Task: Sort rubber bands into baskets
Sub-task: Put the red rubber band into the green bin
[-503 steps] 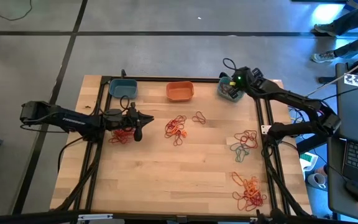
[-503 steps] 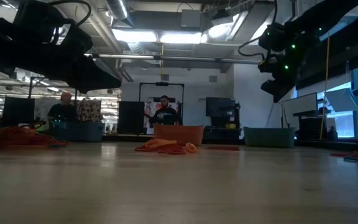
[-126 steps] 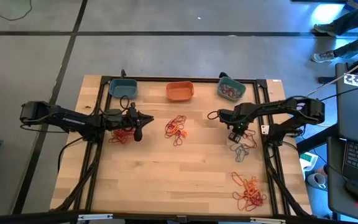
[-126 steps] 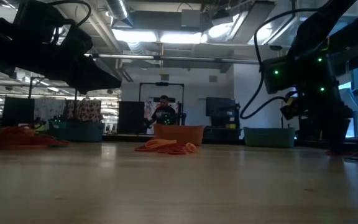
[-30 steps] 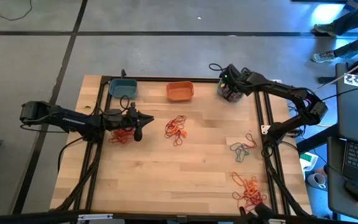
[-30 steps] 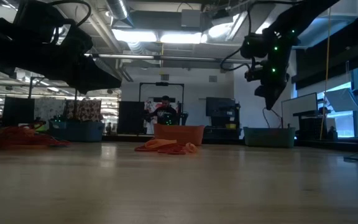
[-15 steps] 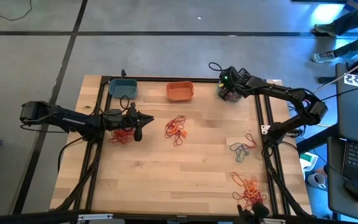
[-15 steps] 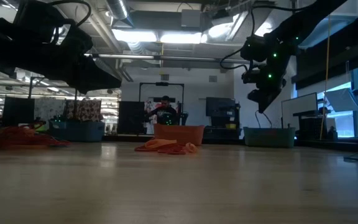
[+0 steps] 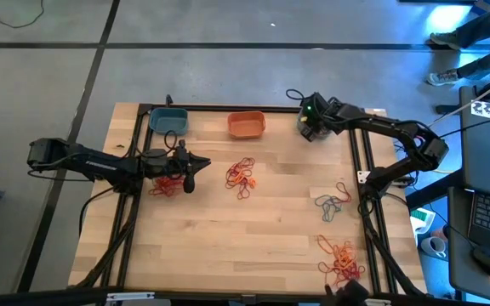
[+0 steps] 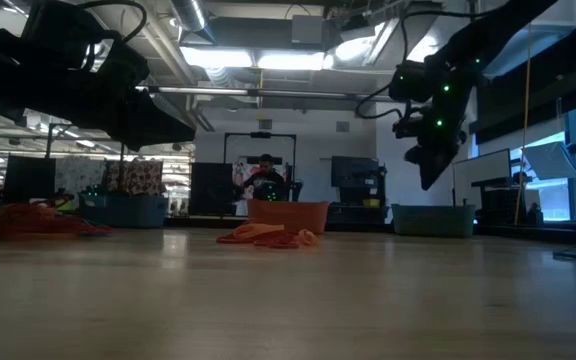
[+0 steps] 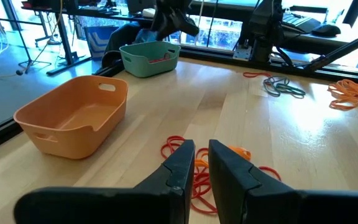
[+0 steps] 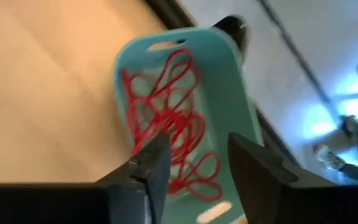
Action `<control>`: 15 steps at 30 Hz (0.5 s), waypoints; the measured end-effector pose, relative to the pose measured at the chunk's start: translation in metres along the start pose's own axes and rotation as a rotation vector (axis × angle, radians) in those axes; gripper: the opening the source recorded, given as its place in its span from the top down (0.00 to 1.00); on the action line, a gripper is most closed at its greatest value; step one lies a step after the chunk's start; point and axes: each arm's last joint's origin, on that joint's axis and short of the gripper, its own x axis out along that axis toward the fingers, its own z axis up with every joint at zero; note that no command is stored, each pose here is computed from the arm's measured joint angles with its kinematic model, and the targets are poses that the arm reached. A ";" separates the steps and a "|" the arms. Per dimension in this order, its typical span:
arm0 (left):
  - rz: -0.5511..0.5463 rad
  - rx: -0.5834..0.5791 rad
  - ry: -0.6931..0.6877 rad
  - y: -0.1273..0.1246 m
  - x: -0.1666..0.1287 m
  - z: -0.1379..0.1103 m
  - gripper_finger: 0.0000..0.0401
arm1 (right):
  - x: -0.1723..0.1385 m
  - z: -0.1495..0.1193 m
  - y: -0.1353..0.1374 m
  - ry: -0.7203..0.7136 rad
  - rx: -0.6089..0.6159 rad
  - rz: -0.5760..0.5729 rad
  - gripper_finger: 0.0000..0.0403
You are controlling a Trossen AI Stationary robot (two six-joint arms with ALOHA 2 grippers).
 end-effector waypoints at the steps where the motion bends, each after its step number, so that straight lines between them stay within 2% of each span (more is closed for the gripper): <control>1: 0.000 0.000 0.000 0.000 0.000 0.000 0.89 | -0.002 -0.001 0.000 0.008 -0.001 0.022 0.58; 6: 0.000 0.000 0.000 0.000 0.000 0.000 0.89 | -0.019 -0.007 0.000 0.030 0.018 0.116 0.57; 15: 0.000 -0.001 0.000 0.000 0.000 0.000 0.89 | -0.066 -0.023 0.016 -0.006 -0.020 0.178 0.58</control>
